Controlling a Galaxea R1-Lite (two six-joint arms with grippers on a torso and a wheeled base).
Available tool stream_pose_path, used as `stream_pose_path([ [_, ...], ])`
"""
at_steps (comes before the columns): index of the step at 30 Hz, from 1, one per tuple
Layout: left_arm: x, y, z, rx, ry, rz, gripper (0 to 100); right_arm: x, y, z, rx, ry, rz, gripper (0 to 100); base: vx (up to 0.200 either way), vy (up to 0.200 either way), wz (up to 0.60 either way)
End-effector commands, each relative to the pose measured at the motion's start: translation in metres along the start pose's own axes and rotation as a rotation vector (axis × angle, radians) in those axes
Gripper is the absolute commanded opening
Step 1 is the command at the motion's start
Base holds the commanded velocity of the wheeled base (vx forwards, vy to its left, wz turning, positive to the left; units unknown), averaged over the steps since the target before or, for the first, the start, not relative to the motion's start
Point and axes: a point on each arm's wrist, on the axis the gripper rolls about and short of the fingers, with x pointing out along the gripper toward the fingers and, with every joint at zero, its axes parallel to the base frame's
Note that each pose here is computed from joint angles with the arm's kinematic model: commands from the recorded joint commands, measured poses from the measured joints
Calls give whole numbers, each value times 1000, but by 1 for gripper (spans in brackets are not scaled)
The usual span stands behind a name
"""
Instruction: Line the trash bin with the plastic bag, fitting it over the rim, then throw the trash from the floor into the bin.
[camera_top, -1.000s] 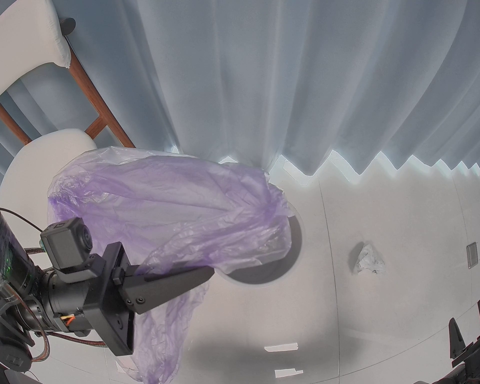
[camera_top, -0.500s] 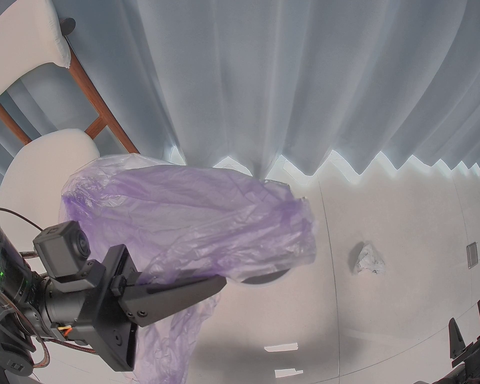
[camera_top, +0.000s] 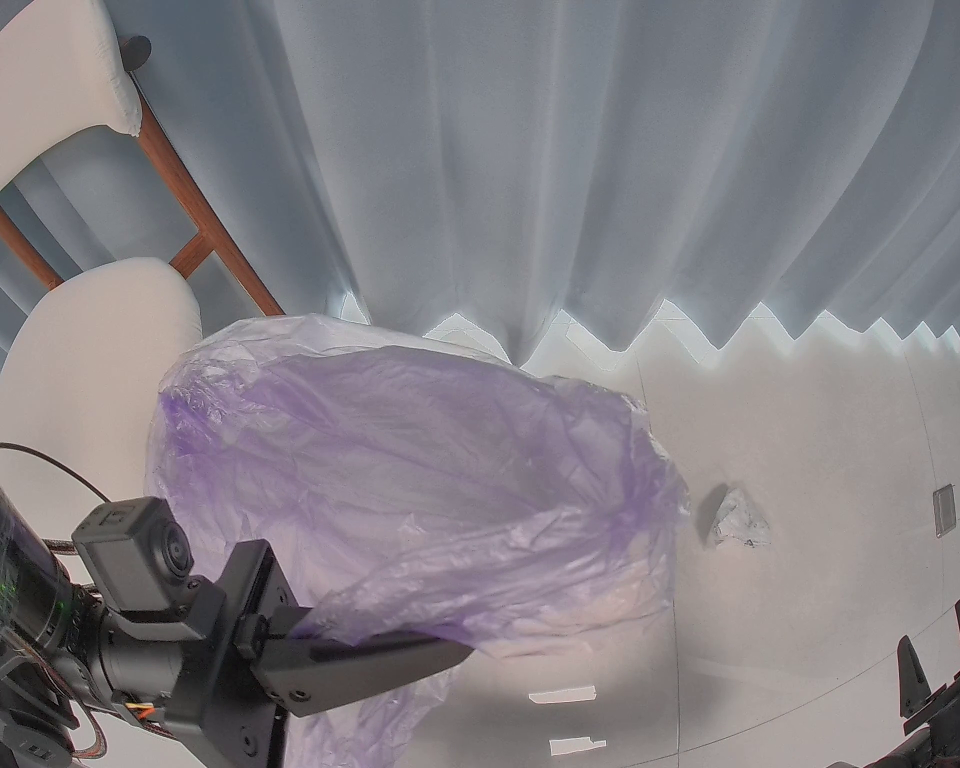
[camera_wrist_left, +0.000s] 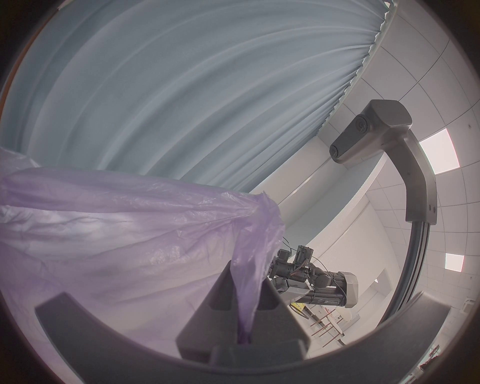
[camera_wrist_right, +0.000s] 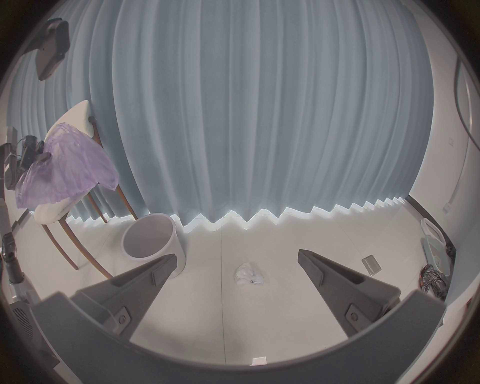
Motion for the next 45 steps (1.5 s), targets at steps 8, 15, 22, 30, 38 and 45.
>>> stream_pose_path([
  [8, 2, 2, 2, 6, -15, -2, 0, 0, 0, -5, -1, 0, 0, 100, 0, 0, 0],
  [15, 5, -1, 12, 54, -87, -29, 0, 0, 0, -5, -1, 0, 0, 100, 0, 0, 0],
  [22, 7, 11, 9, 65, -95, 8, 0, 0, 0, -5, -1, 0, 0, 100, 0, 0, 0],
  [30, 3, 47, -10, 11, -24, 160, 0, 0, 0, -5, 1, 0, 0, 100, 0, 0, 0],
  [38, -1, 68, -13, 6, -32, 235, 0, 0, 0, -5, -1, 0, 0, 100, 0, 0, 0],
  [45, 4, 70, -1, 44, -127, 203, 0, 0, 0, -5, 1, 0, 0, 100, 0, 0, 0],
])
